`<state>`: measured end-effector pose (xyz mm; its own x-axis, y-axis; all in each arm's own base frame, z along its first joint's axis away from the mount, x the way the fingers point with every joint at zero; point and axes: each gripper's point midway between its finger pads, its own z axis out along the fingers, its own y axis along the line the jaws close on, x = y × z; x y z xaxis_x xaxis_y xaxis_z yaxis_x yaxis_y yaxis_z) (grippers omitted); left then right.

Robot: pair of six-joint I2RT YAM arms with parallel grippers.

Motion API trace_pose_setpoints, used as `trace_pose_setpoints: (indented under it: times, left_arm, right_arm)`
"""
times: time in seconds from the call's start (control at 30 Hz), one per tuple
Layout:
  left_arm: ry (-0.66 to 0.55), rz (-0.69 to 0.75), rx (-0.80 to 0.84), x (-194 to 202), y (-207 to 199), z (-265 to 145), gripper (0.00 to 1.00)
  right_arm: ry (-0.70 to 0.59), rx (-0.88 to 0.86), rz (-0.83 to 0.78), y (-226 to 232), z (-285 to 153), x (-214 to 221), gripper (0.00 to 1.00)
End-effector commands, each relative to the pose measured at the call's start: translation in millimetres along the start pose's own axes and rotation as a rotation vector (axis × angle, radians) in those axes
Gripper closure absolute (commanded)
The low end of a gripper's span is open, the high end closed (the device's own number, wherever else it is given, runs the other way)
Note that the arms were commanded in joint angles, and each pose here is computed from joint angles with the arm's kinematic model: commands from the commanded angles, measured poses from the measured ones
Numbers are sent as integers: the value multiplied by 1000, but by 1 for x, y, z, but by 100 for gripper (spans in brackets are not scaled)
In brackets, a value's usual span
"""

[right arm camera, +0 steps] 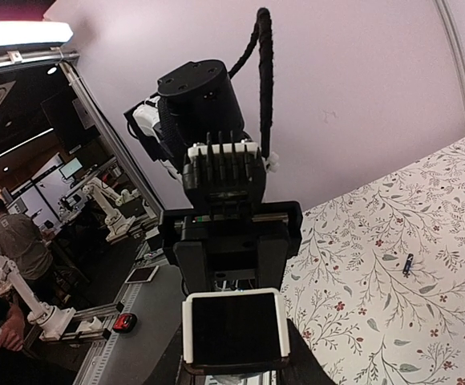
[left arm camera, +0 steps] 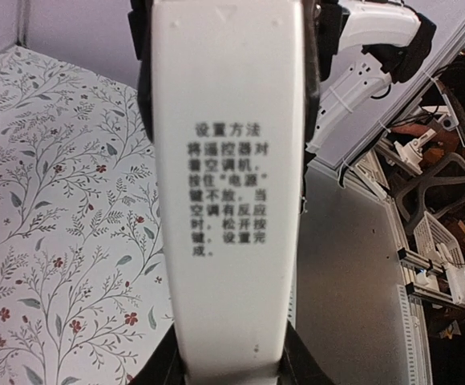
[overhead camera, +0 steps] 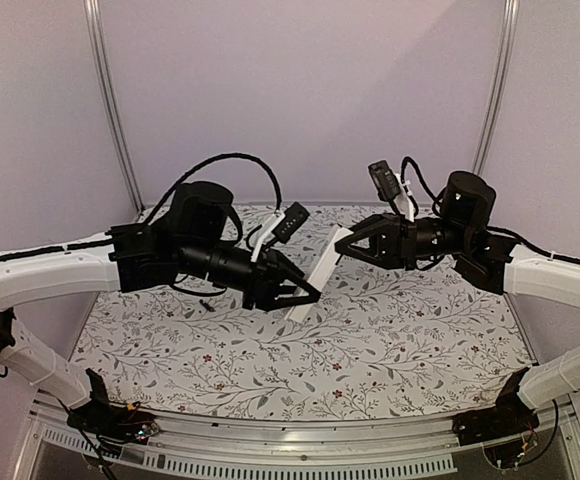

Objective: Load the batteries into the remote control
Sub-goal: Remove the battery cover from the remote control.

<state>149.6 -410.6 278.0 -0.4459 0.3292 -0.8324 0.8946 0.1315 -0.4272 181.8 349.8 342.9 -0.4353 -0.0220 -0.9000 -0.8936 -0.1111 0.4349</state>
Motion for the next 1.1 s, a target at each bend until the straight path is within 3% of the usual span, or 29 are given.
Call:
trace_pose_setpoints:
  times: [0.0, 0.3, 1.07]
  left_arm:
    - [36, -14, -30, 14, 11, -8, 68]
    - [28, -15, -34, 14, 10, -17, 59]
    - [9, -29, 35, 14, 5, -27, 82]
  right_arm:
    - [-26, -36, -47, 19, -7, -17, 100]
    - [-10, -34, -54, 20, -10, -14, 100]
    - [26, -46, -66, 25, -13, -8, 100]
